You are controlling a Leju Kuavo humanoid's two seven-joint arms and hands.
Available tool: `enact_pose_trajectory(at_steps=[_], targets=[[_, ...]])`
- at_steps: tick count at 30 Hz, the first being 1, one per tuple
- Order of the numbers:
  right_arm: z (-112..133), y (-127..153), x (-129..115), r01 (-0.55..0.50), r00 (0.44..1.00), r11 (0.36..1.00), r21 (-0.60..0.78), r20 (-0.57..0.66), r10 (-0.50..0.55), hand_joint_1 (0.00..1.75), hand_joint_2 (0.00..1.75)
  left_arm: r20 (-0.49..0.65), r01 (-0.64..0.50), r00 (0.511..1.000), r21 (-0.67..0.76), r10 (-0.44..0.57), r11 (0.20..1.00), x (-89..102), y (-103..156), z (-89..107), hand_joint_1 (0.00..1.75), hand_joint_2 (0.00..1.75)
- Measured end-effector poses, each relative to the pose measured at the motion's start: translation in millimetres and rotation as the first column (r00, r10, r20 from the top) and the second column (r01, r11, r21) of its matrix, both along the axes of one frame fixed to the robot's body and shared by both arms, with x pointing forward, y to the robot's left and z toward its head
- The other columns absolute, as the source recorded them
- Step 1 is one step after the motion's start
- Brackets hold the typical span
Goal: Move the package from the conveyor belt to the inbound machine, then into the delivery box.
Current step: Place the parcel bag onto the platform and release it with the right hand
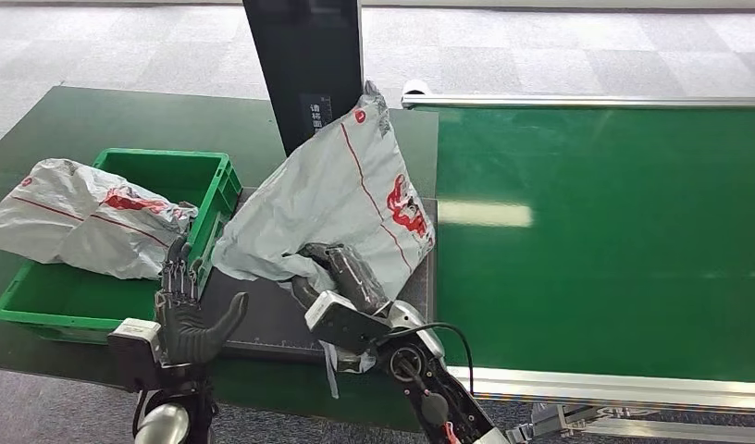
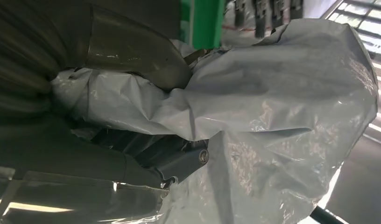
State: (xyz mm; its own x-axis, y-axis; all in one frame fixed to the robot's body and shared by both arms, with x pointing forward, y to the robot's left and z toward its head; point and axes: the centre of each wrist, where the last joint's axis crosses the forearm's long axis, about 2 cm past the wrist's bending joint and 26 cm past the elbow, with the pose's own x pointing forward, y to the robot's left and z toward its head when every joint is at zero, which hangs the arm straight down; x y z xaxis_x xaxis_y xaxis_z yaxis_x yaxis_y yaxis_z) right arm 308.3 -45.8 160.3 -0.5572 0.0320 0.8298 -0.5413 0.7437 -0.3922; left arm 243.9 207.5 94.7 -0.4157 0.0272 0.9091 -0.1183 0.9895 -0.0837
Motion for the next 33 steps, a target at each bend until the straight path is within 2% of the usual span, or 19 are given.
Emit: enact_pose_trajectory(at_steps=[4, 14, 21, 33], targets=[[8, 20, -5, -0.076, 0.997, 0.997, 0.005, -0.002, 0.076, 0.03, 1.75, 0.009, -0.025, 1.0, -0.005, 0.025, 1.0, 2.0, 3, 0.5, 0.0, 1.75], [8, 33, -8, -0.108, 0.994, 0.994, -0.036, -0.027, 0.107, 0.0, 1.75, 0.01, -0.057, 0.998, -0.008, 0.057, 0.998, 2.6, 6, -0.1, 0.0, 1.75], [5, 23, -2, -0.054, 0.995, 0.998, 0.038, -0.077, 0.057, 0.0, 1.75, -0.029, -0.158, 0.987, 0.015, 0.158, 0.987, 7.4, 12, 2.5, 0.0, 1.75], [4, 17, 3, -0.026, 0.996, 0.998, 0.05, -0.086, 0.03, 0.0, 1.75, -0.03, -0.178, 0.984, 0.012, 0.178, 0.984, 12.5, 13, 4.1, 0.0, 1.75]])
